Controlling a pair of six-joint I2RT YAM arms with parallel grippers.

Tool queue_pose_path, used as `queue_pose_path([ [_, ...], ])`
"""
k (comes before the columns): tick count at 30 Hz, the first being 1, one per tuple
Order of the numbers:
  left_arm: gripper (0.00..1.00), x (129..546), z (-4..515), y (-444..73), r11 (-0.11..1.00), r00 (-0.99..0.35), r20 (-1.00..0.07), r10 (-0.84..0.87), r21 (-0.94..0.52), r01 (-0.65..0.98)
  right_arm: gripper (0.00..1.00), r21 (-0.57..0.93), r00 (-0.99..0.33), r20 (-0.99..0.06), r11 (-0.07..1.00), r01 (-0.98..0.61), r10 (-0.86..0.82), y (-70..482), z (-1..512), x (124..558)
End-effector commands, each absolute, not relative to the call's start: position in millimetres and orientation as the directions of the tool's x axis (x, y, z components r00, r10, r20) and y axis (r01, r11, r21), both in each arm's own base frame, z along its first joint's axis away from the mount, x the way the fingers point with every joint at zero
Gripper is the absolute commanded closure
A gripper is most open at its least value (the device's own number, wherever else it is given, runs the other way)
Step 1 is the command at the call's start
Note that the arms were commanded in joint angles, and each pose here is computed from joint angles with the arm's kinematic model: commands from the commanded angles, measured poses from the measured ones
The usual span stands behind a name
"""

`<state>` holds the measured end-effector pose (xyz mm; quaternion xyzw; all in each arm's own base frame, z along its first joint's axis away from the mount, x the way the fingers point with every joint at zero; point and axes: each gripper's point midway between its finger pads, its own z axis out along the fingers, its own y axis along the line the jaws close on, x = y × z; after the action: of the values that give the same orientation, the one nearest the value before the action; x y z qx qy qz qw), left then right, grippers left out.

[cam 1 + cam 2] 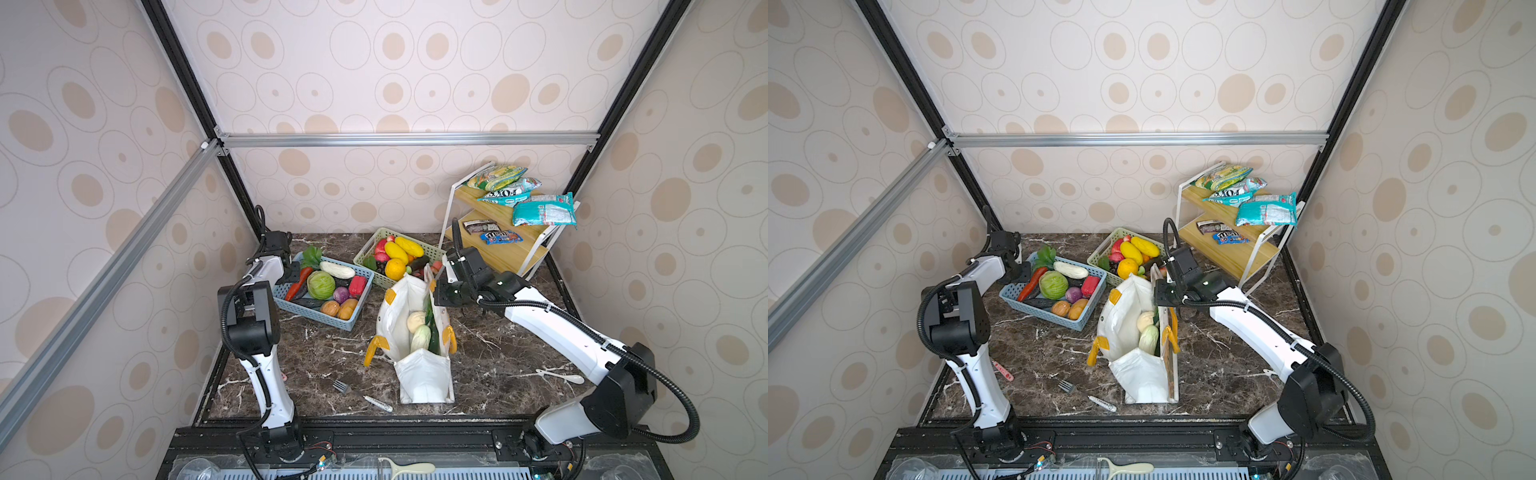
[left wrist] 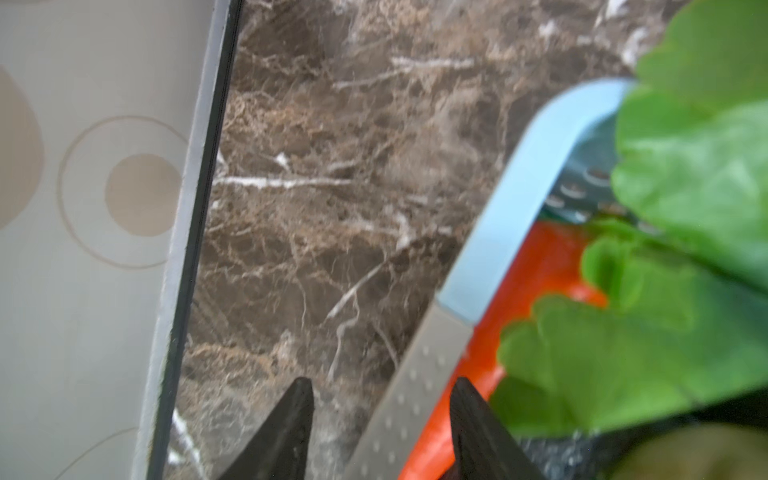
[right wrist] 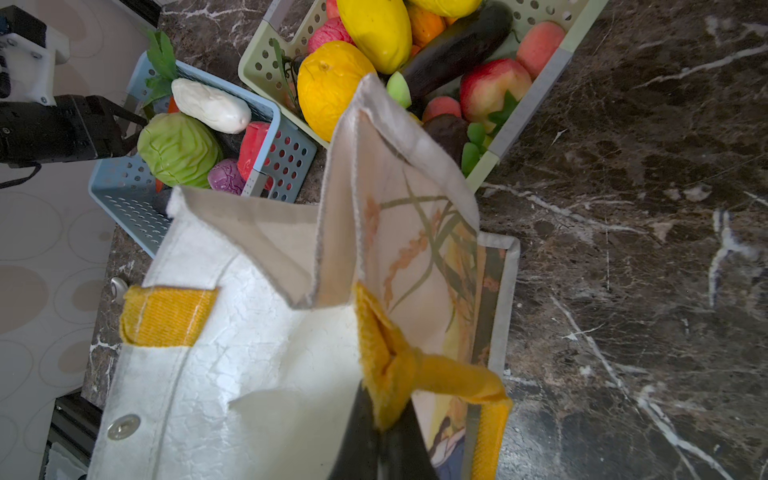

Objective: Place the food into the grocery bag and tie it

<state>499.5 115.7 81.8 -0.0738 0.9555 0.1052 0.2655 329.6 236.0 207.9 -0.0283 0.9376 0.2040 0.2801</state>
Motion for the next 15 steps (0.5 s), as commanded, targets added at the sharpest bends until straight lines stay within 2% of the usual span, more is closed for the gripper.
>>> queue_pose_path([
  [1, 0.45, 499, 122, 114, 0.958, -0.793, -0.594, -0.137, 0.125, -0.259, 1.00, 0.374, -0.833, -0.550, 0.908, -0.188, 0.054, 236, 211, 324],
  [4, 0.48, 500, 152, 96, 0.966, -0.737, -0.663, -0.132, 0.081, -0.246, 1.00, 0.378, -0.830, -0.554, 0.907, -0.186, 0.060, 236, 210, 324],
  [8, 0.60, 506, 173, 67, 0.980, -0.690, -0.719, -0.087, 0.064, -0.190, 1.00, 0.381, -0.833, -0.550, 0.907, -0.182, 0.063, 236, 209, 324],
  [11, 0.67, 512, 160, 64, 0.980, -0.715, -0.696, -0.066, 0.089, -0.177, 1.00, 0.384, -0.835, -0.546, 0.905, -0.181, 0.065, 237, 209, 324],
  [15, 0.68, 517, 134, 70, 0.973, -0.765, -0.643, -0.043, 0.147, -0.179, 1.00, 0.378, -0.830, -0.554, 0.909, -0.177, 0.068, 234, 211, 324],
])
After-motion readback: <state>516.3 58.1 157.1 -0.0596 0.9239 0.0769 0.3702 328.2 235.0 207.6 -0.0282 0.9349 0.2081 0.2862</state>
